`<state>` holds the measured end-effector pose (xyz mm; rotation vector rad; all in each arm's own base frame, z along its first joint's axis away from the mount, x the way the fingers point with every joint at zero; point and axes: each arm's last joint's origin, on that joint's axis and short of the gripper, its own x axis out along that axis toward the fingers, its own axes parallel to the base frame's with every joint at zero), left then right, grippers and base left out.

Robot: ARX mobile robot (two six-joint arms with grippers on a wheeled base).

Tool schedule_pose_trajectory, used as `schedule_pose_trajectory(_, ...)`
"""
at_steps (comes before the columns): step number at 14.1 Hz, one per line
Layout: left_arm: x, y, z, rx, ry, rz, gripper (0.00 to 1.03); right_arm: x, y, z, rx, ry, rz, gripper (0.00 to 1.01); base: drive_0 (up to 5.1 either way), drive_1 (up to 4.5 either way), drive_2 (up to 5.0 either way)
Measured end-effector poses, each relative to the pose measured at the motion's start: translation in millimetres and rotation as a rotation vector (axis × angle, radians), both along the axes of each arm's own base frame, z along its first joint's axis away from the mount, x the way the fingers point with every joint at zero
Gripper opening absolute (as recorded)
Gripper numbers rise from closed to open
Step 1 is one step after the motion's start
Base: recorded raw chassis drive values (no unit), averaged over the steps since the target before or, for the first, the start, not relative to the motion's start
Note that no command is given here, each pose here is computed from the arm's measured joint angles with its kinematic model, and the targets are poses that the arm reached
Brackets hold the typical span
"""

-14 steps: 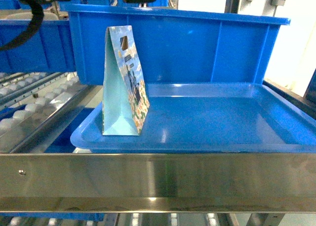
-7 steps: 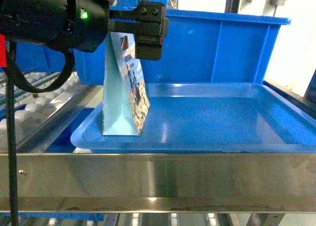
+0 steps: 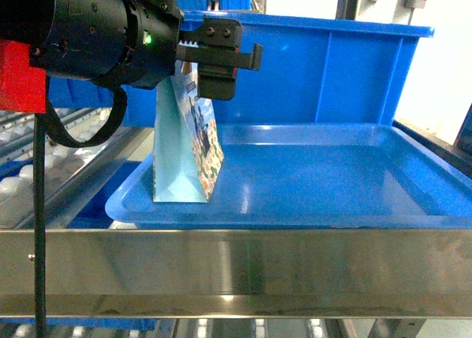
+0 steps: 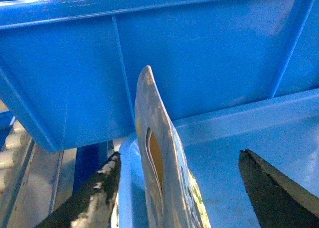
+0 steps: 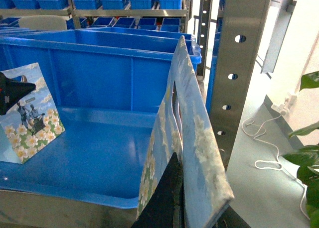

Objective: Move flower gift bag to table near conveyor

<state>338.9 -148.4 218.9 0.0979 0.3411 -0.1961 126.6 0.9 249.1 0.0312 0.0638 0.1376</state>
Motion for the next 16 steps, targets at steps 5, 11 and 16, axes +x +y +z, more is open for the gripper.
schedule_pose_trajectory(5,-18,-0.7,1,0.038,-0.023,0.049,0.02,0,0.0,0.0,0.000,0.000,0.000,0.02,0.0,0.00,0.0)
schedule_pose_trajectory(11,-35,12.0,13,0.061,-0.132,0.048,0.02,0,0.0,0.0,0.000,0.000,0.000,0.02,0.0,0.00,0.0)
schedule_pose_trajectory(16,-69,34.1,50,0.045,-0.289,0.039,0.02,0,0.0,0.0,0.000,0.000,0.000,0.02,0.0,0.00,0.0)
